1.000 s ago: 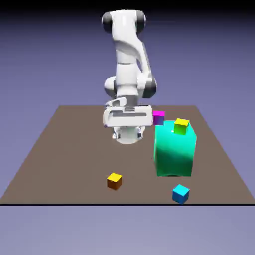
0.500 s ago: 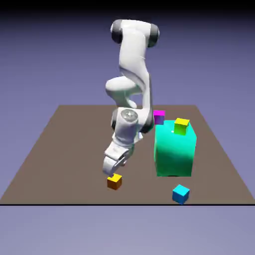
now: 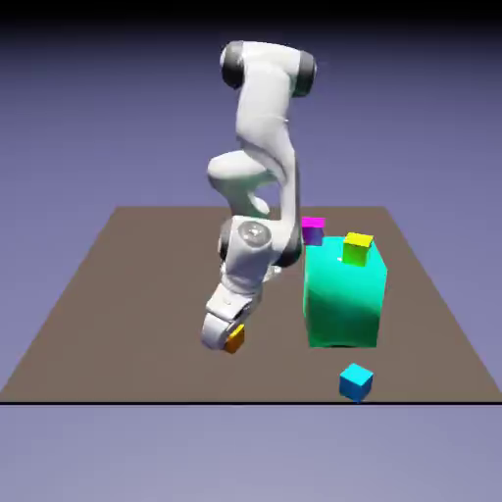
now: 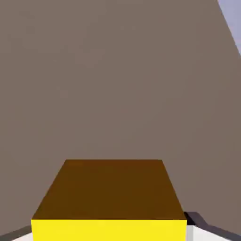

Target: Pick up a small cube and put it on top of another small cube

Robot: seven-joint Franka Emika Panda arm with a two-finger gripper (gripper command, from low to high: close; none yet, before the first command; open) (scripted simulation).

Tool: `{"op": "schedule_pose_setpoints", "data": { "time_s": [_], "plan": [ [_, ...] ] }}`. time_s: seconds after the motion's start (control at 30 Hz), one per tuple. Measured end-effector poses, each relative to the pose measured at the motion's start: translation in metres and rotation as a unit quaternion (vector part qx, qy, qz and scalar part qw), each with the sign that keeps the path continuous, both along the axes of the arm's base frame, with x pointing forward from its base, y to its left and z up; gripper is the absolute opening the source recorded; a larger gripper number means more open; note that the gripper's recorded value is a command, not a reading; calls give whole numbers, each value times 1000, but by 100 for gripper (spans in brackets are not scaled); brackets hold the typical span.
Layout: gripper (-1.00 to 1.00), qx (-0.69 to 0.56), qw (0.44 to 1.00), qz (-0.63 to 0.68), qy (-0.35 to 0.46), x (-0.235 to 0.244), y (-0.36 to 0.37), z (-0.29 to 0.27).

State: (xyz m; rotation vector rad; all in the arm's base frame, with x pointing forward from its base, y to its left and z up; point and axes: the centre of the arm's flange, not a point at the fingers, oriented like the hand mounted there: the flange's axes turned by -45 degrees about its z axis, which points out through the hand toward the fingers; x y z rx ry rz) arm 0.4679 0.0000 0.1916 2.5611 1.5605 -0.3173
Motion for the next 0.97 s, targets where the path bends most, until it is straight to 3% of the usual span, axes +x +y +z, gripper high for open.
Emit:
{"op": "schedule_pose_setpoints", "data": {
  "time_s": [0.33,0.67,0.77,0.8,0.87,0.97],
  "plan": [
    [-100,-7,999,43,5,50,134,16],
    [-100,5,998,66,-2,64,260,50],
    [-100,5,998,66,-2,60,250,-14],
    [100,5,998,66,-2,60,249,-18],
    [100,5,998,67,-3,60,249,-18],
    [100,4,998,66,-3,64,260,46]
  ]
}}
